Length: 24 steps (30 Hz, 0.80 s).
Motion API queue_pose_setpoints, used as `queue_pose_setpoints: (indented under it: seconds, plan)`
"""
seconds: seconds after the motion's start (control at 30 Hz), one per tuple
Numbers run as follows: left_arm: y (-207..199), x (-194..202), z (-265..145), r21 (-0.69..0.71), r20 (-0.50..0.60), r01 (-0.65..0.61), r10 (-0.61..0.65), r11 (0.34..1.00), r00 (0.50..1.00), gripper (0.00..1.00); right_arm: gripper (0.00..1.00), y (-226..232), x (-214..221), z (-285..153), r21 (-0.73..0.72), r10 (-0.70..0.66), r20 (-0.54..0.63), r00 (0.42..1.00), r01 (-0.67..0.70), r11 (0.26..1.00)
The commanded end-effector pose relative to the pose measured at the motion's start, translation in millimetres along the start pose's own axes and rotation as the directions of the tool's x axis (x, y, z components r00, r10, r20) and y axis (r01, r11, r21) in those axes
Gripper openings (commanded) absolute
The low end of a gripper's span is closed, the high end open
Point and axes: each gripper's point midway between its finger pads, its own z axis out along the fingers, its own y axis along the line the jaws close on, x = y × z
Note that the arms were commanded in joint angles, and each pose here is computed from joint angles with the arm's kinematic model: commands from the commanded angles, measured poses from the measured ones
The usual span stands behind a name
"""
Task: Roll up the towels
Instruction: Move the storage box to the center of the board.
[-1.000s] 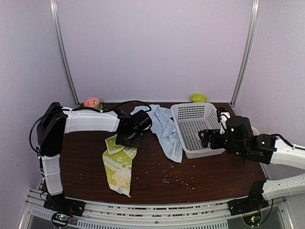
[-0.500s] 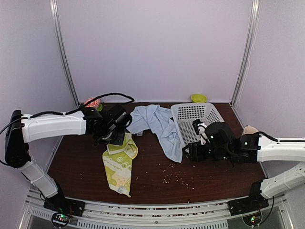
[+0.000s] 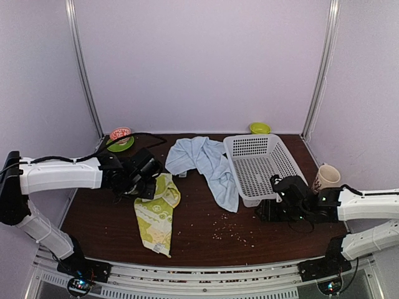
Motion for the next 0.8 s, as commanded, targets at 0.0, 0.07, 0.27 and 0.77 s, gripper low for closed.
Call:
queue_pose_setpoints:
  seconds: [0.0,0.07,0.27,0.77]
  plan:
    - [-11,-4,9,0.035,0.021,0.03,-0.031,0.999,0.999,0.0,0.64,-16,-33,11,0.048,0.128,0.07,0.989,-0.131,0.99]
    - [-11,-3,11,0.035,0.02,0.024,-0.025,0.999,0.999,0.0,0.63,-23,-46,18,0.079,0.142,0.084,0.986,-0.149,0.986]
    - [-6,-3,9,0.019,0.032,0.009,-0.01,1.0,0.999,0.0,0.6,-43,-81,38,0.169,0.167,0.121,0.979,-0.186,0.968]
    - [7,0,3,-0.017,0.035,0.004,-0.003,1.0,0.999,0.0,0.8,-56,-122,37,0.145,0.112,0.151,0.982,-0.134,0.98]
